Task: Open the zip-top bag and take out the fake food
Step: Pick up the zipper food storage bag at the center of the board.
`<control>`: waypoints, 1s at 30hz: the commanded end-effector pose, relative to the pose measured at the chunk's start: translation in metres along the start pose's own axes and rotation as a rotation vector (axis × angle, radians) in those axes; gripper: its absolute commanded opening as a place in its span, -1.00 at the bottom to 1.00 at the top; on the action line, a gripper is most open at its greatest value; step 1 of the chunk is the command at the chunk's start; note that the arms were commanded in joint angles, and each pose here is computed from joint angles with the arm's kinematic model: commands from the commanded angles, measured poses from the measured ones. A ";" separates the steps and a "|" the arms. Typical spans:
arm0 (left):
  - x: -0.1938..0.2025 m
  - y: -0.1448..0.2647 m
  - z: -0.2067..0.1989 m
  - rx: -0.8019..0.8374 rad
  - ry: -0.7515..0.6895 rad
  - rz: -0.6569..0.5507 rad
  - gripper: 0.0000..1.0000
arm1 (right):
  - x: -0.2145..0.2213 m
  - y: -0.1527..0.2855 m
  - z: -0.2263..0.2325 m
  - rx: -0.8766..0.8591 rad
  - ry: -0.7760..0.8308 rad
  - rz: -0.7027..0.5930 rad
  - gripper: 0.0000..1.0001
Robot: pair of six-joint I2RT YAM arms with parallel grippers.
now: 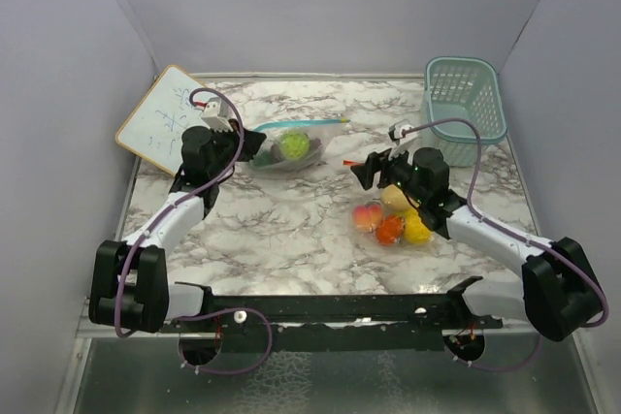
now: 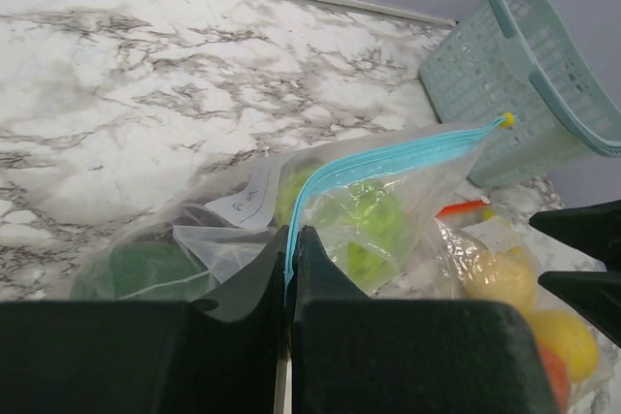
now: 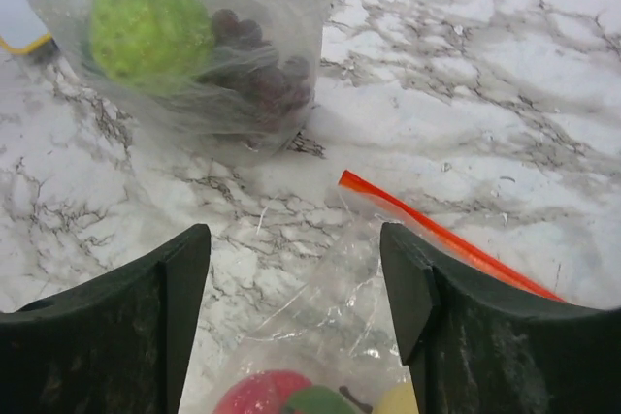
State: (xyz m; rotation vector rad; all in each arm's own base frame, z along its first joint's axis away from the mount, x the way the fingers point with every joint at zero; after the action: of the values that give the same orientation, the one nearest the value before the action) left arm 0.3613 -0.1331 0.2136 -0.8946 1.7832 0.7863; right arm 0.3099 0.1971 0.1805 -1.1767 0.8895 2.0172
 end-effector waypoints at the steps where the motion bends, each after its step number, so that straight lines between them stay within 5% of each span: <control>1: 0.000 0.008 0.018 -0.136 -0.027 0.046 -1.00 | -0.019 -0.011 0.028 -0.208 0.065 -0.156 0.48; 17: -0.009 0.014 0.028 -0.241 -0.039 0.092 -1.00 | -0.061 -0.080 0.030 -0.519 0.231 -0.196 0.81; 30: -0.018 0.019 0.027 -0.254 -0.055 0.089 -1.00 | -0.053 -0.119 0.040 -0.792 0.197 -0.068 0.61</control>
State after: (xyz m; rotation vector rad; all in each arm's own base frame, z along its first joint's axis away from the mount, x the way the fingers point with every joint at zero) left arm 0.3588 -0.1048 0.2047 -0.9179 1.7662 1.0899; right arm 0.4171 0.2775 0.2096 -1.7308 0.2282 2.2138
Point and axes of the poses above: each gripper's point midway between its finger pads, its own y axis back along the fingers, its own z axis along the line the jaws close on, x = y × z, the point moved 3 cm from there along y, back along the fingers, and after that the axes turned 12 degrees about -y, right-handed, at the moved point
